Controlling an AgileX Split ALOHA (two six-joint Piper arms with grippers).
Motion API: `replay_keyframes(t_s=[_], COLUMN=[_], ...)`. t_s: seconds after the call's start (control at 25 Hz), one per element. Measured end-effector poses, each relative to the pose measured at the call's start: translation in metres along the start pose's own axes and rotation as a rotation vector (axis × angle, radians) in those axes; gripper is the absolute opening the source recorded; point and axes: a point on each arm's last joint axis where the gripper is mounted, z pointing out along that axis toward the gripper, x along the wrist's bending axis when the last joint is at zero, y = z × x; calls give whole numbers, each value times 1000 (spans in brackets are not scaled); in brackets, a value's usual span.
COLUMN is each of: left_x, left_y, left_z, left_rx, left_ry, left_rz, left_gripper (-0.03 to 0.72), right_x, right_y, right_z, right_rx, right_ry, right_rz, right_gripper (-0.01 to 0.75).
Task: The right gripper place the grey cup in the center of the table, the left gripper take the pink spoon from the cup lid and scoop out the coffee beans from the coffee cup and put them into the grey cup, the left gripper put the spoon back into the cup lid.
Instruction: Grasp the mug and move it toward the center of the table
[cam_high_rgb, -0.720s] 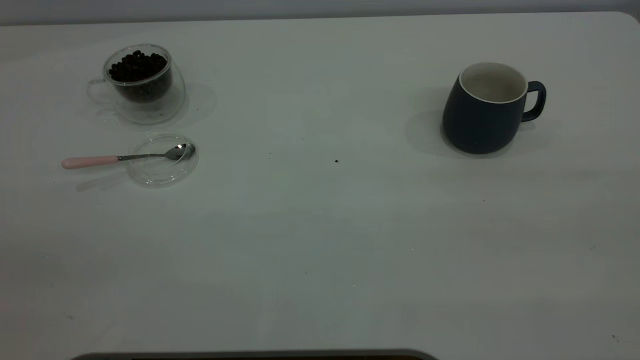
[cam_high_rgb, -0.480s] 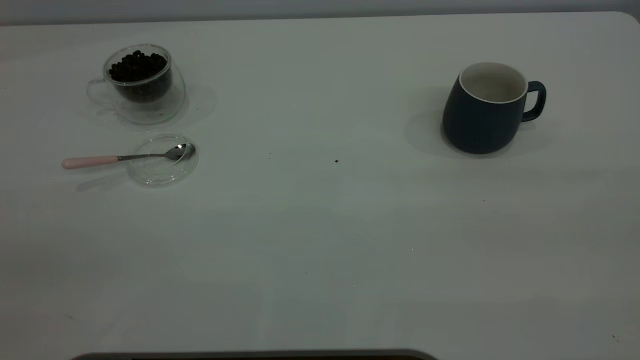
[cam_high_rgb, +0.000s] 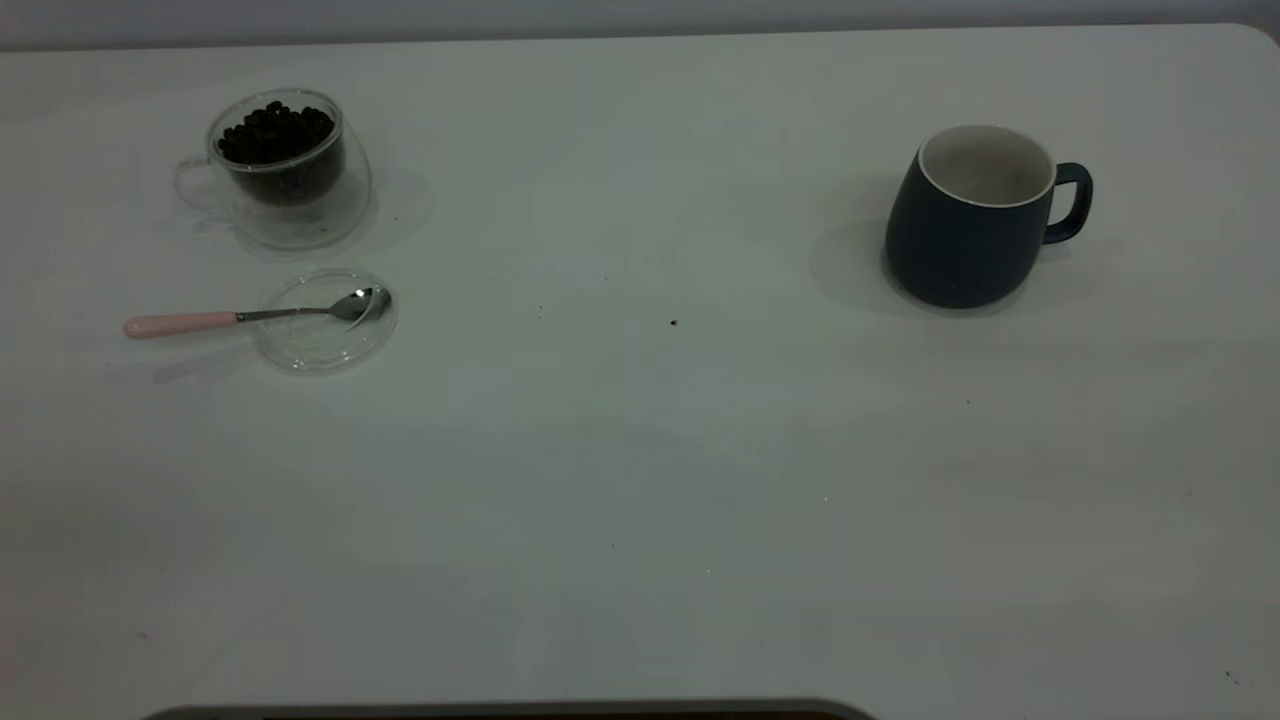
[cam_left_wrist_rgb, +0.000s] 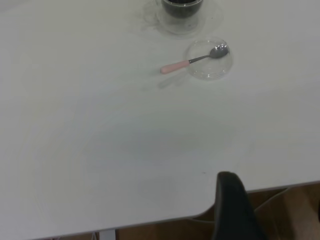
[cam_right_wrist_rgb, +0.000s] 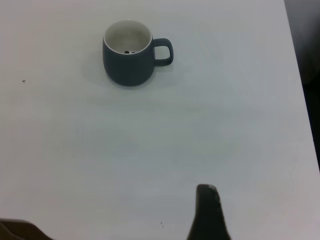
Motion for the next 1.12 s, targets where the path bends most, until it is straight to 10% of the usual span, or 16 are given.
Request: replay_keyframes(t_s=[1.12], left_x=[0], left_y=[0], left_z=[0], left_rx=[0], left_ry=[0], left_rz=[-2], left_gripper=[461], right_x=[-6], right_y=[17], right_z=[-1], right_rx=[29], right_ry=[-48], right_rz=[-25], right_gripper=[588])
